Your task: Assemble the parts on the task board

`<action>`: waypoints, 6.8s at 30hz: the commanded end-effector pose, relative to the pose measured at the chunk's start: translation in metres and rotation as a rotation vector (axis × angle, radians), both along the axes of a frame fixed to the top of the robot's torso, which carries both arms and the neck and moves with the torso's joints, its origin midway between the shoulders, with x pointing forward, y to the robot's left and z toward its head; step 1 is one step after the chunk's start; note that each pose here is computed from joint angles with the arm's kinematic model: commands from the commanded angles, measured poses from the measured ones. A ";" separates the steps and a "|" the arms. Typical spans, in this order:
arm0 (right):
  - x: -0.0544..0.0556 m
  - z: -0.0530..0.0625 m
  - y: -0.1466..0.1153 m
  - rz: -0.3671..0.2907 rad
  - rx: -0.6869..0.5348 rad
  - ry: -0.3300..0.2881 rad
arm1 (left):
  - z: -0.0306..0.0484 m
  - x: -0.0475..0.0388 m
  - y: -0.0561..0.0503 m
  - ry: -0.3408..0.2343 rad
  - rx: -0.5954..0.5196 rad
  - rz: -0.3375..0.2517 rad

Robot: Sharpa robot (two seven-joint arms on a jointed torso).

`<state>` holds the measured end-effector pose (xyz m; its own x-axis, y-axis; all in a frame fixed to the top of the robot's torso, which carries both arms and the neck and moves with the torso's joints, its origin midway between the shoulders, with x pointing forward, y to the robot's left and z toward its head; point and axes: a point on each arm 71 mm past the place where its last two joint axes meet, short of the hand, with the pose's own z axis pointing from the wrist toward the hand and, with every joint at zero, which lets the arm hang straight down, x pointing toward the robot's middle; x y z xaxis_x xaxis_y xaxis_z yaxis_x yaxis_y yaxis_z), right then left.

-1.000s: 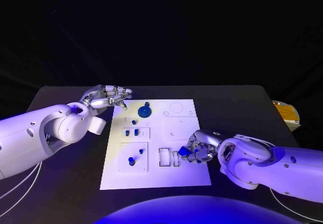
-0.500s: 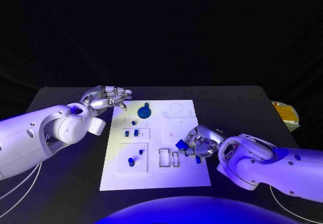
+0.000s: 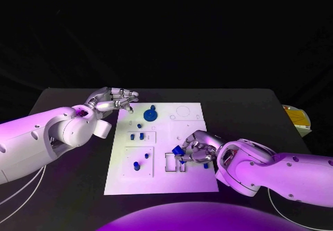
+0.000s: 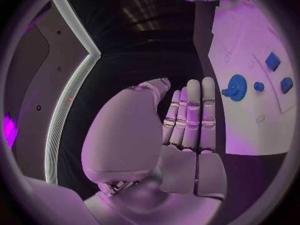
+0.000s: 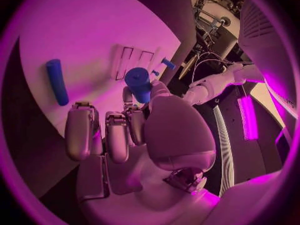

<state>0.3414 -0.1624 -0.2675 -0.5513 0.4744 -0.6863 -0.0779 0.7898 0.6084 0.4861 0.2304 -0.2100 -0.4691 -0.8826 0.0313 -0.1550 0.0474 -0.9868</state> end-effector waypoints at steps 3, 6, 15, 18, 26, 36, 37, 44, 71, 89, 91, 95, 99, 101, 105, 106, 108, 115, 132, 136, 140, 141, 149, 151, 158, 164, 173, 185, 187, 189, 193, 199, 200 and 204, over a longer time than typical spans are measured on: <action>-0.005 -0.009 0.008 0.058 -0.023 0.085 | 0.0010 -0.0008 -0.004 0.000 -0.015 -0.019; -0.004 -0.011 0.011 0.061 -0.035 0.085 | 0.0009 -0.0007 -0.004 0.001 -0.015 -0.019; -0.001 -0.014 0.012 0.053 -0.061 0.070 | 0.0008 -0.0007 -0.004 0.001 -0.016 -0.020; 0.000 -0.014 0.012 0.047 -0.063 0.066 | 0.0007 -0.0007 -0.004 0.002 -0.016 -0.020; 0.001 -0.015 0.013 0.047 -0.071 0.058 | 0.0006 -0.0006 -0.004 0.003 -0.015 -0.020; 0.002 -0.015 0.014 0.043 -0.073 0.048 | 0.0003 -0.0007 -0.003 0.007 -0.014 -0.021; 0.002 -0.014 0.013 0.042 -0.072 0.046 | 0.0002 -0.0007 -0.003 0.008 -0.014 -0.021; 0.002 -0.011 0.012 0.038 -0.056 0.013 | 0.0001 -0.0008 -0.003 0.009 -0.013 -0.021; 0.002 0.007 -0.088 -0.067 -0.225 -0.072 | -0.0009 -0.0017 -0.002 -0.002 -0.015 -0.011; -0.007 -0.015 -0.076 -0.048 -0.257 -0.004 | -0.0028 -0.0024 -0.001 0.006 -0.013 -0.012; -0.006 -0.016 -0.074 -0.044 -0.258 -0.004 | -0.0029 -0.0025 -0.001 0.006 -0.013 -0.012; -0.006 -0.020 -0.071 -0.038 -0.264 -0.005 | -0.0032 -0.0026 -0.001 0.008 -0.013 -0.013; -0.005 -0.024 -0.070 -0.027 -0.278 -0.005 | -0.0033 -0.0028 -0.001 0.009 -0.013 -0.014; -0.006 -0.026 -0.068 -0.018 -0.287 -0.007 | -0.0033 -0.0030 -0.001 0.009 -0.013 -0.014; -0.006 -0.030 -0.065 0.003 -0.306 -0.015 | -0.0034 -0.0031 0.000 0.010 -0.012 -0.013; -0.007 -0.031 -0.064 0.006 -0.310 -0.016 | -0.0034 -0.0032 0.000 0.010 -0.012 -0.013; -0.007 -0.032 -0.063 0.011 -0.314 -0.018 | -0.0034 -0.0033 0.000 0.011 -0.012 -0.013; -0.008 -0.032 -0.060 0.010 -0.313 -0.028 | -0.0035 -0.0035 0.000 0.013 -0.010 -0.013; -0.012 -0.025 -0.056 -0.014 -0.254 -0.034 | -0.0038 -0.0034 0.001 0.015 -0.008 -0.010; -0.012 -0.017 -0.052 -0.019 -0.219 -0.044 | -0.0039 -0.0033 0.000 0.017 -0.008 -0.011; -0.009 -0.010 -0.044 -0.020 -0.174 -0.054 | -0.0040 -0.0033 0.000 0.017 -0.008 -0.013; -0.009 -0.009 -0.041 -0.018 -0.163 -0.051 | -0.0040 -0.0033 -0.001 0.017 -0.008 -0.014; -0.007 -0.009 -0.022 0.000 -0.106 -0.025 | -0.0040 -0.0036 -0.002 0.019 -0.009 -0.018; -0.007 -0.010 -0.018 0.004 -0.098 -0.018 | -0.0040 -0.0037 -0.002 0.019 -0.009 -0.018; -0.007 -0.015 -0.011 0.035 -0.105 0.024 | -0.0039 -0.0040 -0.002 0.019 -0.010 -0.020; -0.008 -0.021 -0.007 0.059 -0.127 0.058 | -0.0038 -0.0042 -0.002 0.020 -0.010 -0.022; -0.009 -0.022 -0.002 0.064 -0.126 0.053 | -0.0038 -0.0044 -0.002 0.022 -0.009 -0.022; -0.008 -0.022 0.000 0.064 -0.128 0.045 | -0.0039 -0.0045 -0.001 0.023 -0.008 -0.021; -0.008 -0.022 0.001 0.066 -0.127 0.045 | -0.0039 -0.0044 -0.001 0.023 -0.008 -0.021; -0.008 -0.022 0.001 0.067 -0.127 0.045 | -0.0040 -0.0044 -0.002 0.023 -0.008 -0.022; -0.007 -0.023 0.001 0.067 -0.130 0.046 | -0.0040 -0.0043 -0.002 0.023 -0.007 -0.022; -0.006 -0.024 0.001 0.068 -0.130 0.045 | -0.0042 -0.0041 -0.002 0.024 -0.007 -0.022; -0.006 -0.024 0.001 0.068 -0.129 0.045 | -0.0042 -0.0041 -0.002 0.024 -0.007 -0.022; -0.006 -0.023 0.001 0.065 -0.127 0.042 | -0.0043 -0.0040 -0.002 0.025 -0.007 -0.023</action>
<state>0.3368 -0.1632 -0.2903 -0.5999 0.3617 -0.7136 -0.0933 0.8543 0.5114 0.4826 0.2311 -0.2151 -0.4739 -0.8797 0.0380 -0.1782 0.0535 -0.9825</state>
